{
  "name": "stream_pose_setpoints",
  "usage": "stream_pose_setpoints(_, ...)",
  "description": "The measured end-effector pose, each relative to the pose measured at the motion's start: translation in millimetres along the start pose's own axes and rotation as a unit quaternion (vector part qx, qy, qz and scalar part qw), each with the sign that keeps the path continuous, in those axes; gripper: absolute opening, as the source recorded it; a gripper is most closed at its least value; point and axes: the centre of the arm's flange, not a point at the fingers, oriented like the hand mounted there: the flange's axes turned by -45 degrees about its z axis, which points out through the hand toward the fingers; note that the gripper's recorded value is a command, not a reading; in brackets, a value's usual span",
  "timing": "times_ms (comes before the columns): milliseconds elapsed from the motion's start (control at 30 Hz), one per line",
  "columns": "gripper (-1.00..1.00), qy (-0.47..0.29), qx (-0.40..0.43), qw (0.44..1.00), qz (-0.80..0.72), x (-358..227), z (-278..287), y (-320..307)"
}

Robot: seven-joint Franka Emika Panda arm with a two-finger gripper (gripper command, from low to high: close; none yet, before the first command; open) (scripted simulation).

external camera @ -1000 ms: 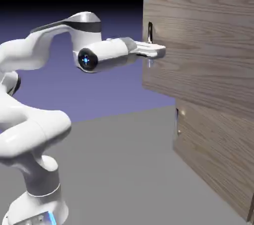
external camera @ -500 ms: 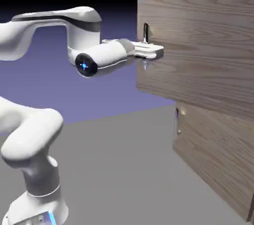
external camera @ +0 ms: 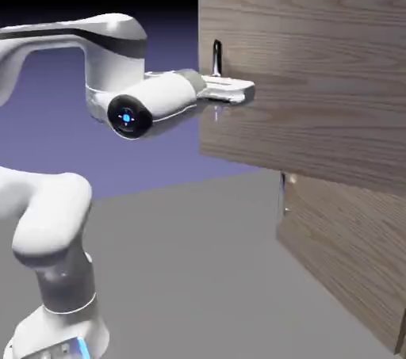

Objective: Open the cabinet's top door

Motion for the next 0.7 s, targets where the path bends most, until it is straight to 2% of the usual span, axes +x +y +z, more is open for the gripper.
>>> stream_pose_setpoints(700,-1.00,0.000,-0.223,0.975,0.000,0,-168,-105)
